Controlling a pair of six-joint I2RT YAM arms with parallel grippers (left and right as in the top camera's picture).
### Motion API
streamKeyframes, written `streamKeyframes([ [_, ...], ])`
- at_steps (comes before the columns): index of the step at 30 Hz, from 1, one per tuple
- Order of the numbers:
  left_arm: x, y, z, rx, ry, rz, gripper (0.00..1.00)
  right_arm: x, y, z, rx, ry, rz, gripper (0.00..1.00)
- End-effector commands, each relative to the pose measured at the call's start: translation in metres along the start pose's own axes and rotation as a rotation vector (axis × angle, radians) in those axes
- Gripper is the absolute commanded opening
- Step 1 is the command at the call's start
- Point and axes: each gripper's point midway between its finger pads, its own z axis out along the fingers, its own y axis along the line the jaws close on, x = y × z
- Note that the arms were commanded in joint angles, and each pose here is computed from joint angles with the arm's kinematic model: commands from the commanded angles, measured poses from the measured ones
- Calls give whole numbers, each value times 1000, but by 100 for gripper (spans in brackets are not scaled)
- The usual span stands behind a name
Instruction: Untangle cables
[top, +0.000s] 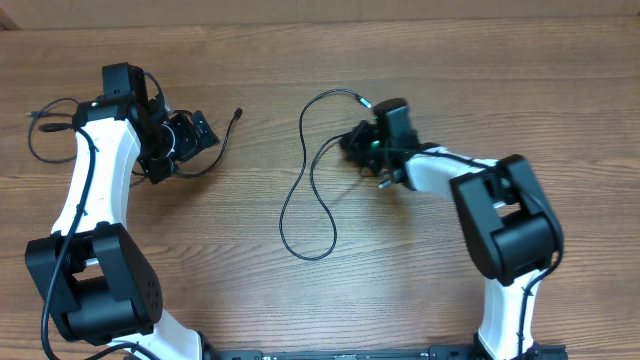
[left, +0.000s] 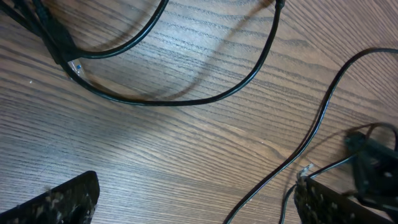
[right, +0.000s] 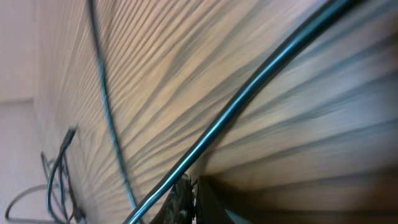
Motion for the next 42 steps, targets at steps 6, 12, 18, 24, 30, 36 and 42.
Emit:
streamKeyframes([
  [6, 3, 1, 3, 3, 16, 16, 100, 33, -24, 23, 108, 3, -15, 4],
  [12, 3, 1, 3, 3, 16, 15, 100, 23, 4, -6, 16, 97, -58, 4],
  [18, 3, 1, 3, 3, 16, 15, 100, -8, 26, -81, 23, 49, -143, 4],
  [24, 3, 1, 3, 3, 15, 15, 100, -45, -11, -144, 198, -53, -142, 9],
  [30, 3, 1, 3, 3, 15, 16, 100, -66, -94, -183, 539, -114, -101, 54],
  [36, 3, 1, 3, 3, 15, 15, 100, -86, -147, -219, 814, -236, -101, 100],
  [42, 3, 0, 3, 4, 16, 16, 99, -87, -147, -218, 803, -236, -95, 100],
])
